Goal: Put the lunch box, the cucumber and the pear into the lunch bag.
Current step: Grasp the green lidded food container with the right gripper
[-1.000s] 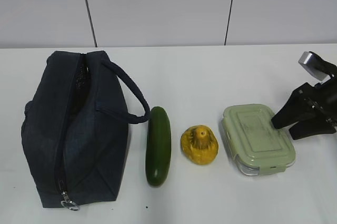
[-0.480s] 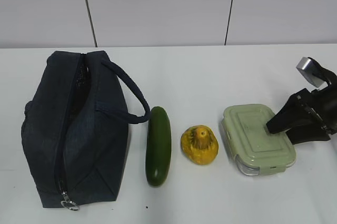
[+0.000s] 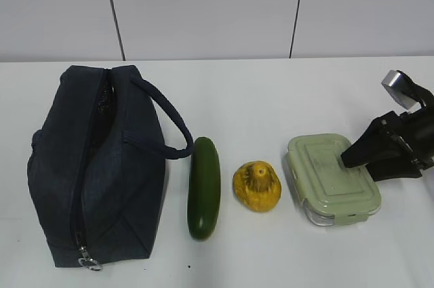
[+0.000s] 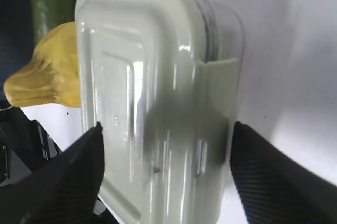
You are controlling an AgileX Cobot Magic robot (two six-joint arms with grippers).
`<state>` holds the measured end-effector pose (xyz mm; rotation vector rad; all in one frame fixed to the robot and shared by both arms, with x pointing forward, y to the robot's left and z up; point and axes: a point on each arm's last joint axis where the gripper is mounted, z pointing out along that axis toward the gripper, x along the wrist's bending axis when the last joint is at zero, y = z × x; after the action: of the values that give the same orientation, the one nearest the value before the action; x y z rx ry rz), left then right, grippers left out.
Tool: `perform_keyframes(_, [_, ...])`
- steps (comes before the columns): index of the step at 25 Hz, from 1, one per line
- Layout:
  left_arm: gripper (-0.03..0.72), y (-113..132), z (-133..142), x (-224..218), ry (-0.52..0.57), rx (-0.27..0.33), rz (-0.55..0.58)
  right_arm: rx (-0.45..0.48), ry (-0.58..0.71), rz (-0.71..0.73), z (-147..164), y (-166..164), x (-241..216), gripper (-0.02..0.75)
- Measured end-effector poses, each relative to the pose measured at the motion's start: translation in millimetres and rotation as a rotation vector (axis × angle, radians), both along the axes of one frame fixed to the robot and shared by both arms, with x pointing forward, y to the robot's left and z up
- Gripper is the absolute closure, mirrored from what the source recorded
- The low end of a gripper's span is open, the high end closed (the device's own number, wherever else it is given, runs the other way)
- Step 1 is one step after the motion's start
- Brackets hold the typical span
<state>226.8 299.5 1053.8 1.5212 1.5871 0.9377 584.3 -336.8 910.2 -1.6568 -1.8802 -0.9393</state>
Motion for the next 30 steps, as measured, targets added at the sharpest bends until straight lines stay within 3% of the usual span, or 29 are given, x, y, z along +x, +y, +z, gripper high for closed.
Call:
perform_keyframes(22, [0.442,0,0,0,0.0,0.0,0.0,0.028,0.044,-0.014,-18,0,2,0.185])
perform_keyframes(30, [0.442,0,0,0,0.0,0.0,0.0,0.04,0.044,-0.022,-17,0,2,0.298])
